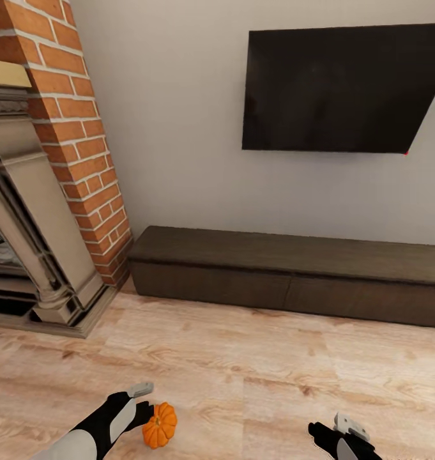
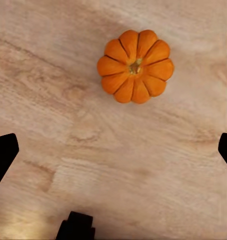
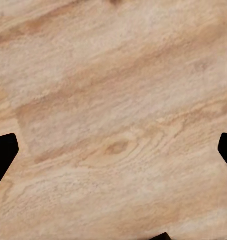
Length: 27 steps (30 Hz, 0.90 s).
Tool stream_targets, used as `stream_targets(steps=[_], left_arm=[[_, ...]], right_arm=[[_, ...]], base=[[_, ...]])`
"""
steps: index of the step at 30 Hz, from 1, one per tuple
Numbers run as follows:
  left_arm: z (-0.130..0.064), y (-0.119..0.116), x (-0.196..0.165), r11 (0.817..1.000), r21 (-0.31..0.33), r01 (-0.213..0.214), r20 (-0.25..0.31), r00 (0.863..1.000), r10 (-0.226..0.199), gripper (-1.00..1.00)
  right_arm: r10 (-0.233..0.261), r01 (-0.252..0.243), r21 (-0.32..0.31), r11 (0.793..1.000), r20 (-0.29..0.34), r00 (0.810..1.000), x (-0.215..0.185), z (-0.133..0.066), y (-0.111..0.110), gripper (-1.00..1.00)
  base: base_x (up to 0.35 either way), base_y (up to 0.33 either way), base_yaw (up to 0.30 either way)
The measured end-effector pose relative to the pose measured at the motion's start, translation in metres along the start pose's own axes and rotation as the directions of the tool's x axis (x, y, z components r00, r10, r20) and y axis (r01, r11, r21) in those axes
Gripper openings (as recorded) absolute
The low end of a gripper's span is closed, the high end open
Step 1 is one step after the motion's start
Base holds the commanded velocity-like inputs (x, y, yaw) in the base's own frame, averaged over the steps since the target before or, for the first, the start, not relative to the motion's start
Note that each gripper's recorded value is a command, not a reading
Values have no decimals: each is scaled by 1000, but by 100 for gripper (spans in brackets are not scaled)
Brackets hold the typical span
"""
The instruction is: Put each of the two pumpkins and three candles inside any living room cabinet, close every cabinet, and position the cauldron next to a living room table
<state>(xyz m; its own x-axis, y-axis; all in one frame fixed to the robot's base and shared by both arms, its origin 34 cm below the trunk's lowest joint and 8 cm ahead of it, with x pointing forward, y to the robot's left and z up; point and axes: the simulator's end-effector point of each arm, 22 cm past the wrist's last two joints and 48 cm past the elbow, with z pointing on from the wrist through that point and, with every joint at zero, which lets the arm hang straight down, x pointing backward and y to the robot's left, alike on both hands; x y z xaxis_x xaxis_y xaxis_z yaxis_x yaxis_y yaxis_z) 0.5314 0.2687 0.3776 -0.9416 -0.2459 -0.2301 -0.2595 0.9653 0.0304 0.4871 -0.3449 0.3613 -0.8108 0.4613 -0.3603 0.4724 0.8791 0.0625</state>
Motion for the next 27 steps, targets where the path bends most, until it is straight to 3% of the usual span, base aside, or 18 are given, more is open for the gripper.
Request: stream_targets(steps=[13, 17, 27], left_arm=[[0, 0, 0, 1000, 0, 0, 0, 1000, 0, 100], [0, 0, 0, 1000, 0, 0, 0, 1000, 0, 100], [1, -1, 2, 1000, 0, -2, -4, 1000, 2, 100]], right_arm=[[15, -15, 14, 1000, -22, 1000, 12, 2, -7, 100], [14, -14, 17, 1000, 20, 1000, 4, 2, -8, 100], [-2, 1, 49, 999, 16, 1000, 15, 4, -17, 100]], base=[[220, -178, -280], [221, -113, -259], [221, -197, -63]])
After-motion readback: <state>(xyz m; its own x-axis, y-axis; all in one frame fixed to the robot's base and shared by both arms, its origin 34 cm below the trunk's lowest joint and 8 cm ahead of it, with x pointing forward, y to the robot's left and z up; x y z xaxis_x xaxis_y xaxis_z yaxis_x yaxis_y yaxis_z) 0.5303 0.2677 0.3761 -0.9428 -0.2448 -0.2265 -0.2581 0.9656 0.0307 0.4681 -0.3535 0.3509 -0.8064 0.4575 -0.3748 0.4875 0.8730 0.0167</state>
